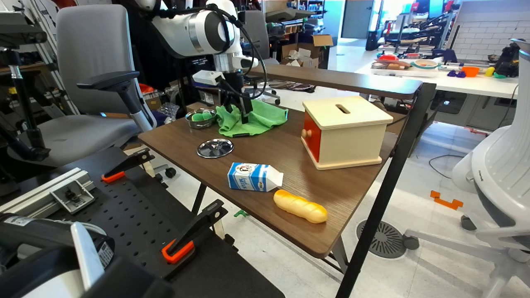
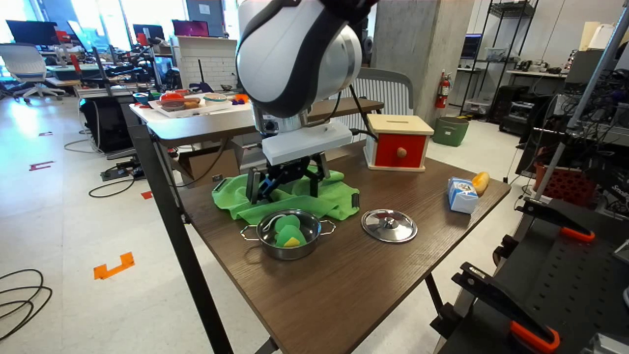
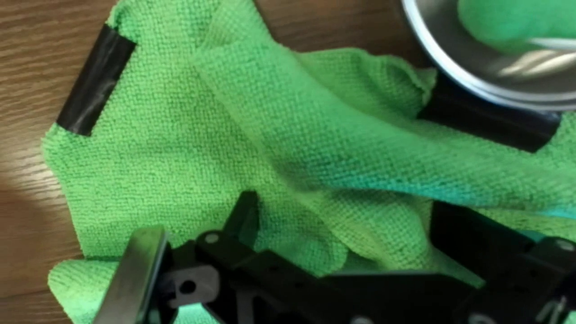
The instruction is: Fold the green towel
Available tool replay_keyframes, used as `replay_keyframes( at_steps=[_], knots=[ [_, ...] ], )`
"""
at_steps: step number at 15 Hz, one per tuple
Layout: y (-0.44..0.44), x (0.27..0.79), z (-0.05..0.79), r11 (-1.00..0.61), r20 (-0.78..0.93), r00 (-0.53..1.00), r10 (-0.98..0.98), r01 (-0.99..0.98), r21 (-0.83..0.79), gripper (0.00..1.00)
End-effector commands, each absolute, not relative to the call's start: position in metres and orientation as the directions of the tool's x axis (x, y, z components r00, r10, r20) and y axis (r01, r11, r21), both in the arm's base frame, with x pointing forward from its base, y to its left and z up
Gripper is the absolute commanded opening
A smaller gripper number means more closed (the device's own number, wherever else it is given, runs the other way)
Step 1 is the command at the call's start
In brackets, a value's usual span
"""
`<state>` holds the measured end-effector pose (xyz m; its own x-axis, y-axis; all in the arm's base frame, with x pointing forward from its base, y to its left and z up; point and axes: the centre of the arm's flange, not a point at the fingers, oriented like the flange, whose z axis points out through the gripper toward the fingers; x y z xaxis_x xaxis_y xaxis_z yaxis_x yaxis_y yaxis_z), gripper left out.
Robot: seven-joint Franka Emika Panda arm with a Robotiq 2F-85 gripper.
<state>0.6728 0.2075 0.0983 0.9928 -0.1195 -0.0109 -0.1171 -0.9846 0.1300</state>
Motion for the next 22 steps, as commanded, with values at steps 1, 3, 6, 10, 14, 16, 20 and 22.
replay_keyframes(
  at_steps=[1, 3, 6, 10, 14, 16, 20, 22],
  knots=[
    [0.193, 0.66, 0.091, -0.979, -0.019, 0.994, -0.112, -0.107, 0.175, 1.0],
    [0.185, 0.658, 0.092, -0.978, -0.027, 0.993, -0.117, -0.11, 0.179, 1.0],
    [0.17, 0.65, 0.095, -0.973, -0.027, 0.993, -0.115, -0.107, 0.203, 1.0],
    [0.147, 0.636, 0.104, -0.964, -0.039, 0.991, -0.129, -0.117, 0.239, 1.0],
    [0.127, 0.613, 0.108, -0.953, -0.066, 0.99, -0.125, -0.101, 0.287, 1.0],
    [0.121, 0.605, 0.112, -0.948, -0.077, 0.99, -0.118, -0.089, 0.306, 1.0],
    [0.115, 0.605, 0.144, -0.946, -0.059, 0.989, -0.136, -0.112, 0.304, 1.0],
    [0.11, 0.615, 0.17, -0.947, -0.042, 0.986, -0.163, -0.144, 0.288, 1.0]
  ],
)
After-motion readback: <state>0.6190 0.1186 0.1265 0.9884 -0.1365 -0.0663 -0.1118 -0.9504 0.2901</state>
